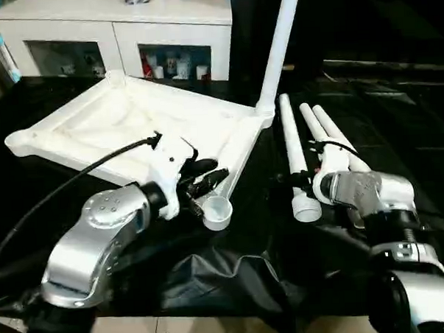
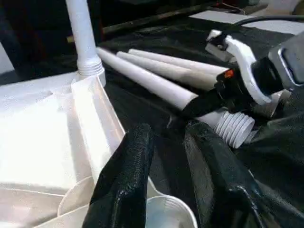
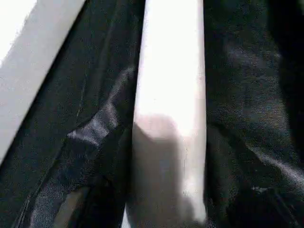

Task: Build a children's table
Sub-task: Pick table leg

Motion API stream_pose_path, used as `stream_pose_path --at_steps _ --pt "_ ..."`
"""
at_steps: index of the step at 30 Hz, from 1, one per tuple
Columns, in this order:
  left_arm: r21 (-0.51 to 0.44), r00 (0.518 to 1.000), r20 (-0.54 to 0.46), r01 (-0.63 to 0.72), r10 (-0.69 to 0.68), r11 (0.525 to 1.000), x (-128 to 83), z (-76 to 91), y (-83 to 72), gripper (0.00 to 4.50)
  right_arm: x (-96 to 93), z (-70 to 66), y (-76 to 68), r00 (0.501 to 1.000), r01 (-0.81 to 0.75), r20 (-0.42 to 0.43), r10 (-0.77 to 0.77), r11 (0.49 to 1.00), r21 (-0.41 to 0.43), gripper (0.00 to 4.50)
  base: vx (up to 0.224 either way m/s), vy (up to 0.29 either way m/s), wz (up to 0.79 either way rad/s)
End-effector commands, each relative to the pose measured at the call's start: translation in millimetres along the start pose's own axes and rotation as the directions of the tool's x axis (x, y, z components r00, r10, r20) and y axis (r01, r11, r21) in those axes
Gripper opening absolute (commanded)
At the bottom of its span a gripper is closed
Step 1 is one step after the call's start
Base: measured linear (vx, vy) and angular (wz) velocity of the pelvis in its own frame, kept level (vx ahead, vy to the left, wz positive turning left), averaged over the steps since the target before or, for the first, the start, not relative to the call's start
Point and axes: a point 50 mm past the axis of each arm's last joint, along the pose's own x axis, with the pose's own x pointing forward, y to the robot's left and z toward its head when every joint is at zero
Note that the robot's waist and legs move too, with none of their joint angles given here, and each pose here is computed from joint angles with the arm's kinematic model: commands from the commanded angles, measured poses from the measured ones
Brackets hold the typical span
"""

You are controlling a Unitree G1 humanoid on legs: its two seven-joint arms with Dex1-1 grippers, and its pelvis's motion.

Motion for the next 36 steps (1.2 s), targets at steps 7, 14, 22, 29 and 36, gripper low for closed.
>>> stream_pose_path --at_steps 7,14,22,29,36 --pt "-0.261 0.997 0.067 0.049 -0.033 0.964 17.8 11.7 2.0 2.21 -48.2 41.4 -7.5 0.839 0.008 0.543 -0.042 0.998 0.064 1.91 0.000 0.000 0.00" --pt "-0.389 0.956 0.270 0.218 -0.115 0.895 37.3 50.2 -11.0 2.67 -115.7 66.2 15.9 0.541 -0.253 0.807 0.237 0.961 -0.112 1.89 0.000 0.000 0.00" --pt "-0.484 0.885 0.437 0.383 -0.162 0.787 48.3 92.5 -10.4 3.51 -131.0 40.8 49.9 0.445 -0.482 0.654 0.612 0.779 -0.402 1.89 0.000 0.000 0.00" --pt "-0.530 0.834 0.523 0.480 -0.175 0.699 53.4 117.3 -9.5 3.91 -126.0 19.3 59.2 0.446 -0.623 0.447 0.776 0.627 -0.467 1.88 0.000 0.000 0.00" --pt "-0.585 0.874 0.456 0.437 -0.168 0.683 66.0 112.9 -11.8 3.91 -128.1 14.0 59.9 0.410 -0.688 0.359 0.838 0.543 -0.482 1.88 0.000 0.000 0.00"
